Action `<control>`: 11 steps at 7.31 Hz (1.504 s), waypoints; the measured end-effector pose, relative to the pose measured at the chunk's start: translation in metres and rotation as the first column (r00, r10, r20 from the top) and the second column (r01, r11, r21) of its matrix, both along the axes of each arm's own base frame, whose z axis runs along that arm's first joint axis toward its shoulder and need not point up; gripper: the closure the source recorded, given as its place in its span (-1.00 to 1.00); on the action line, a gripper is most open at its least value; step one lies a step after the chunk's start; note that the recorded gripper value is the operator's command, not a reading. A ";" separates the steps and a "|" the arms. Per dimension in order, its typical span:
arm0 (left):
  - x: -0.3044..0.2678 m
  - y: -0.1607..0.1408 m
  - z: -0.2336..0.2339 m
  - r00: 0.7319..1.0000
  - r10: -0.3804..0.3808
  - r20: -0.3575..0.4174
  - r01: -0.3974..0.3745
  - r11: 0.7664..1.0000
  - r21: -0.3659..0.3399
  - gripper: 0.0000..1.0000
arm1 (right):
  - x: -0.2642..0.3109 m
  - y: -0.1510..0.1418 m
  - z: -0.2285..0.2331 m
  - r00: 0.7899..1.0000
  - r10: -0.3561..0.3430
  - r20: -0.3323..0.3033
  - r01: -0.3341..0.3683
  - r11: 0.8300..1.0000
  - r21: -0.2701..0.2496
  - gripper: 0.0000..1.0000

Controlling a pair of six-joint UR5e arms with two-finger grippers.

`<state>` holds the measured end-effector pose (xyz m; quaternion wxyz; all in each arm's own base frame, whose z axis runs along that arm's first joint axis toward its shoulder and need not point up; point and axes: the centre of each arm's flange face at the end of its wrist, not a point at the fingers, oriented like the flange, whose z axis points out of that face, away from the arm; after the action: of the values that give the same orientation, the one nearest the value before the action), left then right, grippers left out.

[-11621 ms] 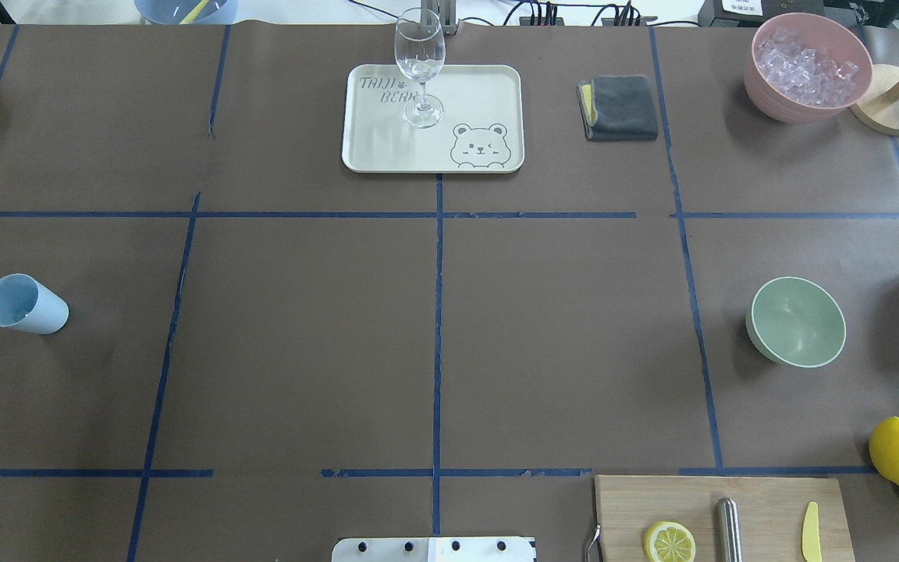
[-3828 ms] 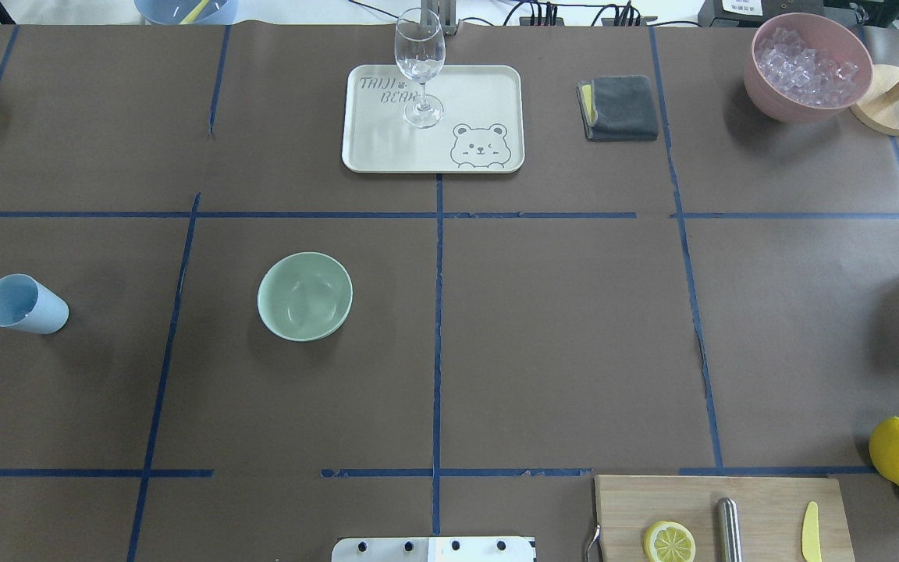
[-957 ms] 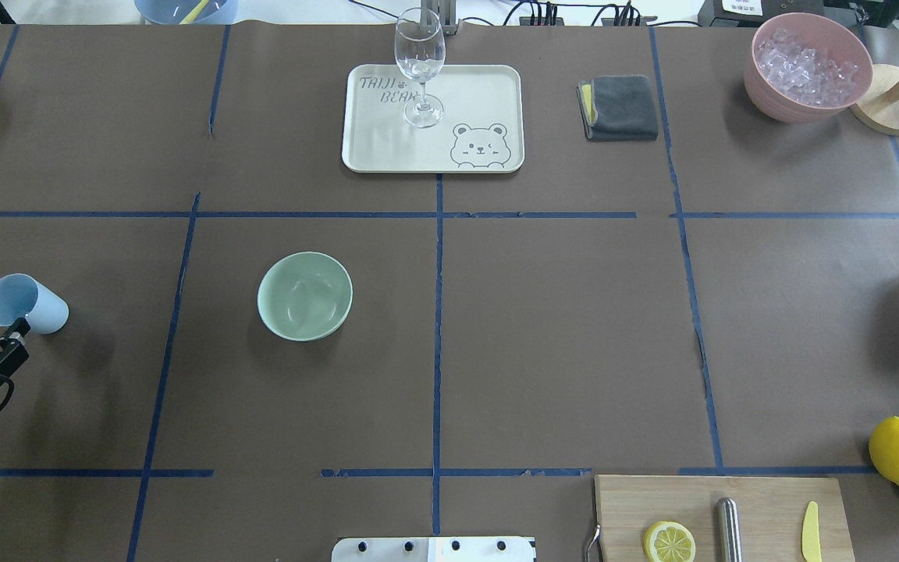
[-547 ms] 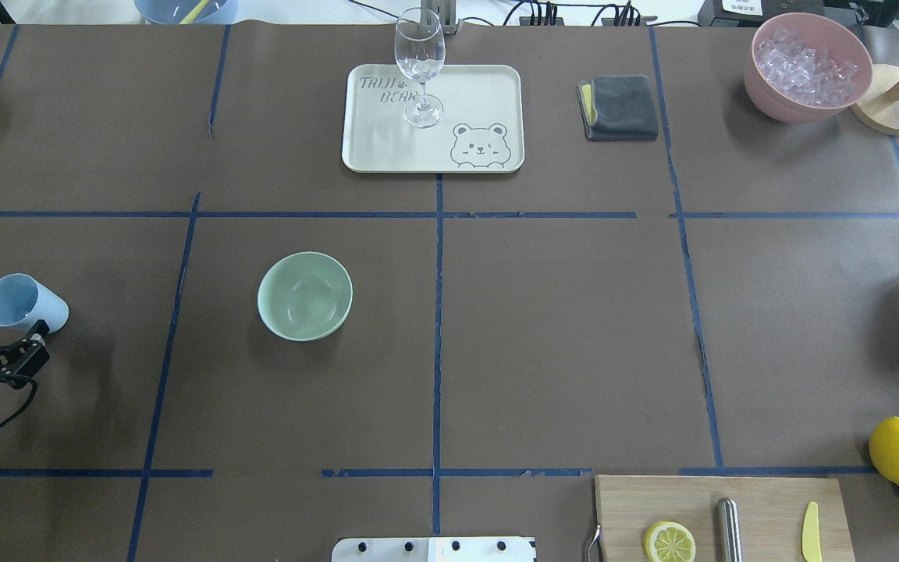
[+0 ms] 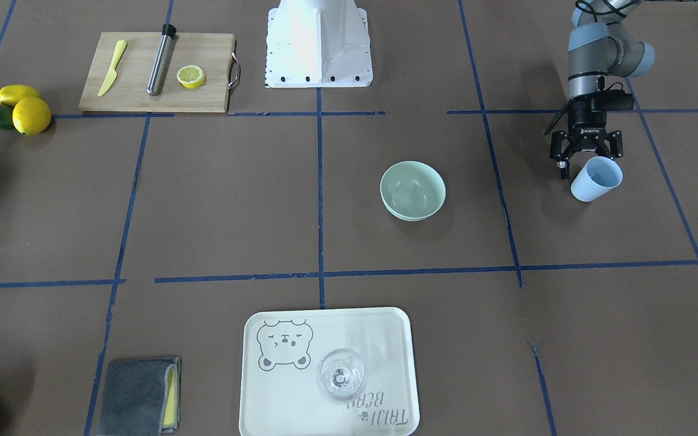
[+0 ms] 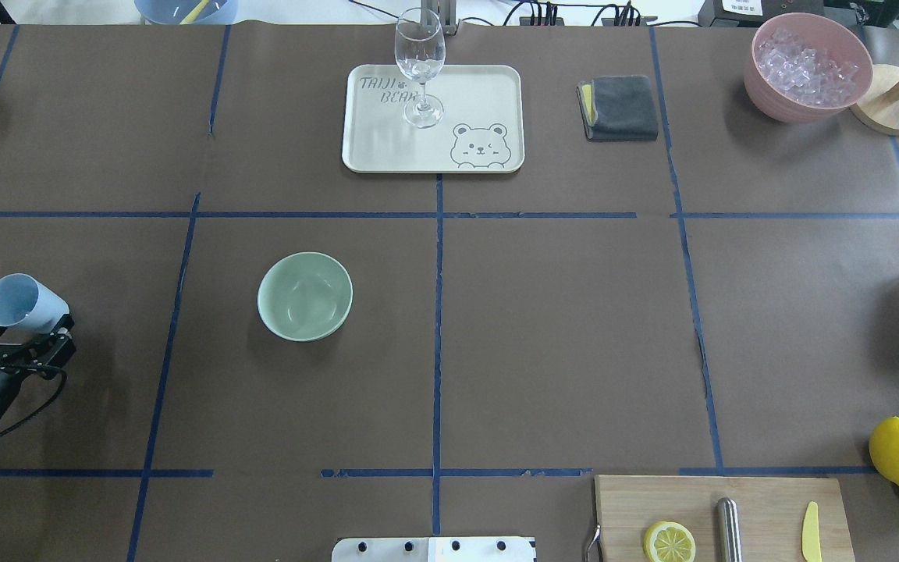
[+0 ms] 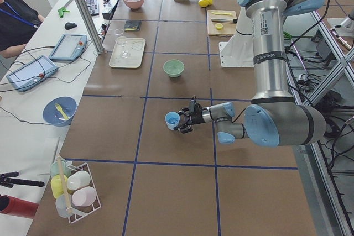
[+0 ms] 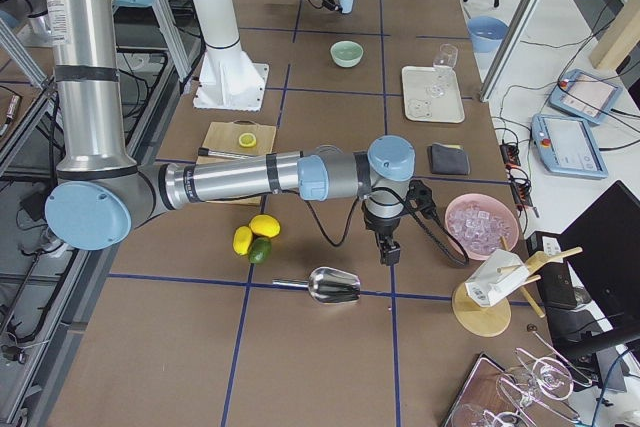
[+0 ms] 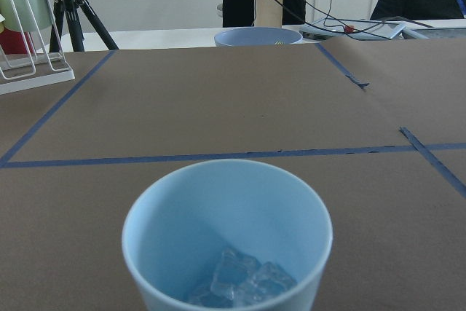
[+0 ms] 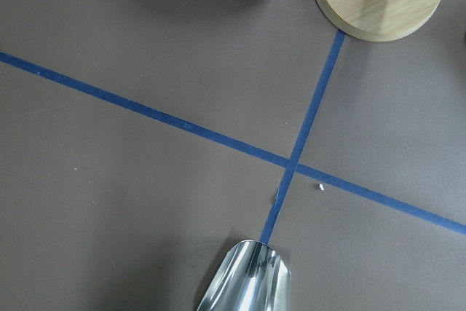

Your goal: Pour ice into bowl

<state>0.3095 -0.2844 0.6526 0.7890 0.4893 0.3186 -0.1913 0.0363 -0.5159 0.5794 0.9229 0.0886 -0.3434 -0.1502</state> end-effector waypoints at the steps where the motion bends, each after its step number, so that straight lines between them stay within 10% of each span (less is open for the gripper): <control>1: -0.007 -0.008 0.004 1.000 -0.024 0.007 0.024 1.000 -0.003 -1.00 | 0.000 -0.001 -0.001 1.000 0.000 0.000 0.000 1.000 0.001 -1.00; 7: 0.001 -0.027 0.004 0.998 -0.064 0.001 0.064 0.998 -0.004 -0.96 | 0.000 -0.005 -0.004 1.000 0.001 -0.001 -0.001 1.000 0.008 -1.00; 8: 0.004 -0.027 0.006 0.998 -0.063 0.004 0.064 0.998 -0.005 -0.68 | 0.000 -0.005 -0.005 1.000 0.003 -0.001 -0.003 1.000 0.007 -1.00; 10: 0.005 -0.028 0.007 0.998 -0.064 0.006 0.064 0.998 -0.006 0.87 | 0.001 -0.006 -0.005 1.000 0.006 -0.002 -0.006 1.000 0.007 -1.00; 11: 0.006 -0.029 0.007 0.998 -0.065 0.002 0.065 0.998 -0.005 1.00 | 0.001 -0.006 -0.005 1.000 0.006 -0.002 -0.006 1.000 0.007 -1.00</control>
<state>0.3156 -0.3130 0.6595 0.7839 0.4976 0.3013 -0.2171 0.0369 -0.5221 0.5740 0.9234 0.0928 -0.3416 -0.1486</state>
